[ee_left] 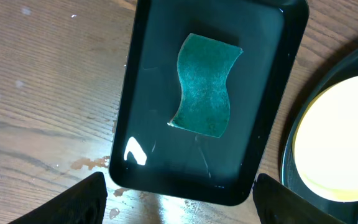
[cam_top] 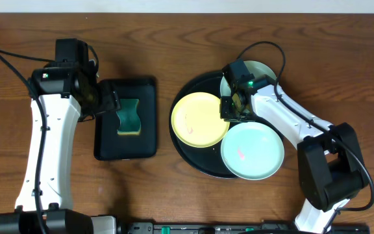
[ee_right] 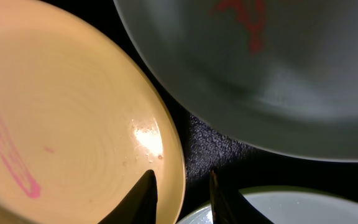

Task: Clean dirty plates on tray and stack at the side
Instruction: 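Move left gripper over the sponge and right gripper to the yellow plate rim, then grasp the green sponge with the left gripper and lift it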

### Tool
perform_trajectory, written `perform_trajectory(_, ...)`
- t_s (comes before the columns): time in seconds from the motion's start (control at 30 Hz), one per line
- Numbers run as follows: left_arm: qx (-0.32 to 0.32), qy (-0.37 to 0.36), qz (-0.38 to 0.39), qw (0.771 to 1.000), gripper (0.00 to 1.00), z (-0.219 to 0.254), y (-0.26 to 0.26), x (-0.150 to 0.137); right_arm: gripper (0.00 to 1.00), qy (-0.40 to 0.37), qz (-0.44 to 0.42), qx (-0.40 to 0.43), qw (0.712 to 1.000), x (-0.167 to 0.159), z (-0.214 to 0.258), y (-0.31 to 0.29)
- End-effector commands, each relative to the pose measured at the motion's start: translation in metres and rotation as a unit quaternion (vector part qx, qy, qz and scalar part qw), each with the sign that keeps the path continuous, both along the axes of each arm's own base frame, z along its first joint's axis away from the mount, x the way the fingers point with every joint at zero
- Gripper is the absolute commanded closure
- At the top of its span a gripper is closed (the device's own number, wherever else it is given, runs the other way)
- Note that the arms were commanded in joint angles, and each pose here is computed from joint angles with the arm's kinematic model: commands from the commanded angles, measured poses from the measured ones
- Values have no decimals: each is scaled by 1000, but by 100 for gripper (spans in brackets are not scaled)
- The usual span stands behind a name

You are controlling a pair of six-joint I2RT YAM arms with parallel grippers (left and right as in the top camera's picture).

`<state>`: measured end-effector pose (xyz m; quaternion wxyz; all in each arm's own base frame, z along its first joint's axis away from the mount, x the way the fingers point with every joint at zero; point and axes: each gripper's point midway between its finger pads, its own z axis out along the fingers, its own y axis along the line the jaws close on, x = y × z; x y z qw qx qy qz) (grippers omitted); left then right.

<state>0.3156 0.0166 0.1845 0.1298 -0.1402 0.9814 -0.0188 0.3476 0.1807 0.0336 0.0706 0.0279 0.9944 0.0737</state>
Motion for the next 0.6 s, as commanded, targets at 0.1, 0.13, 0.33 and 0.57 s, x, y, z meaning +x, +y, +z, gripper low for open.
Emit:
perform_trajectory(0.1,6,-7,4,1000,24,5,2,4,75,5,6,-20,1000,0,-15,6)
perform_trajectory(0.13,6,-8,4,1000,24,5,2,5,75,7,7,-20,1000,0,-16,6)
perform_trajectory(0.33,6,-8,4,1000,24,5,2,5,77,11,9,-22,1000,2,-28,8)
perform_trajectory(0.57,6,-13,4,1000,24,3,2,7,90,4,10,-19,1000,8,-36,12)
